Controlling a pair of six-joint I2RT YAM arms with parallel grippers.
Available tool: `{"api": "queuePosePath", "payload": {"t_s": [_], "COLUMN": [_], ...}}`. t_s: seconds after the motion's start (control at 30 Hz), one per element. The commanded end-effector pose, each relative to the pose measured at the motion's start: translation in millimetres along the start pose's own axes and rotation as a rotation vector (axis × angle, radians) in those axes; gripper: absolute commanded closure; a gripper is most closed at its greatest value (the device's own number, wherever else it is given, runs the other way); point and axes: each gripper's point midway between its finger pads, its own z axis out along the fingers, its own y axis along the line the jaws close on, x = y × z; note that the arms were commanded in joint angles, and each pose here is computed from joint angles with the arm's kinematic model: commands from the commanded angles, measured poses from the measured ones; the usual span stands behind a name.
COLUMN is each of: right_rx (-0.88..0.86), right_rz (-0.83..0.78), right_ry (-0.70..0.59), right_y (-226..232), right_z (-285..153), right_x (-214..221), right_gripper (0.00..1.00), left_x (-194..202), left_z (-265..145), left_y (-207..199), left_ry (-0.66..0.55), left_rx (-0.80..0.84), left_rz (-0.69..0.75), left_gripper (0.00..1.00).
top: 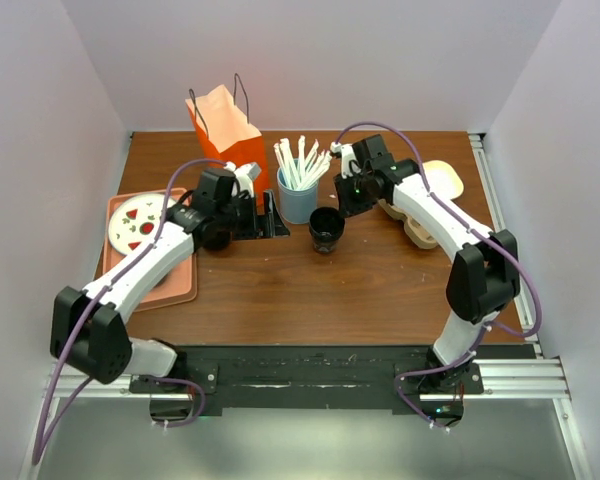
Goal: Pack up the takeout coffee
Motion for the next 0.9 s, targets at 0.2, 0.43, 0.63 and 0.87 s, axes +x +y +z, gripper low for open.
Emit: {"api": "queuePosePath", "payload": {"t_s": [0.2, 0.43, 0.63, 0.87], "right_rx": [0.077, 0.095, 0.093, 0.091], "right_rz": [0.006, 0.000, 0.000, -0.002], "right_ry": [0.006, 0.008, 0.007, -0.002], "right_y": [-5.4, -8.2, -7.9, -7.1], "right_z": [7.7, 7.7, 8.3, 7.0], "right_x": [-15.1, -14.8, -17.5, -23.6], "right_gripper": [0.81, 0.88, 0.83, 0.83], "left_x": [-21.5, -16.8, -16.5, -11.6], "left_z": [17.4, 23.5, 23.0, 24.7], "left_y": [-14.8, -7.1, -7.4, -4.6], "left_ry": [-0.028, -0.012, -0.011, 0.002], "left_rx": [0.071, 0.051, 0.052, 0.050], "left_rz": [0.026, 0.024, 0.027, 0.023], "left_gripper": [0.16, 0.16, 0.16, 0.16]}}
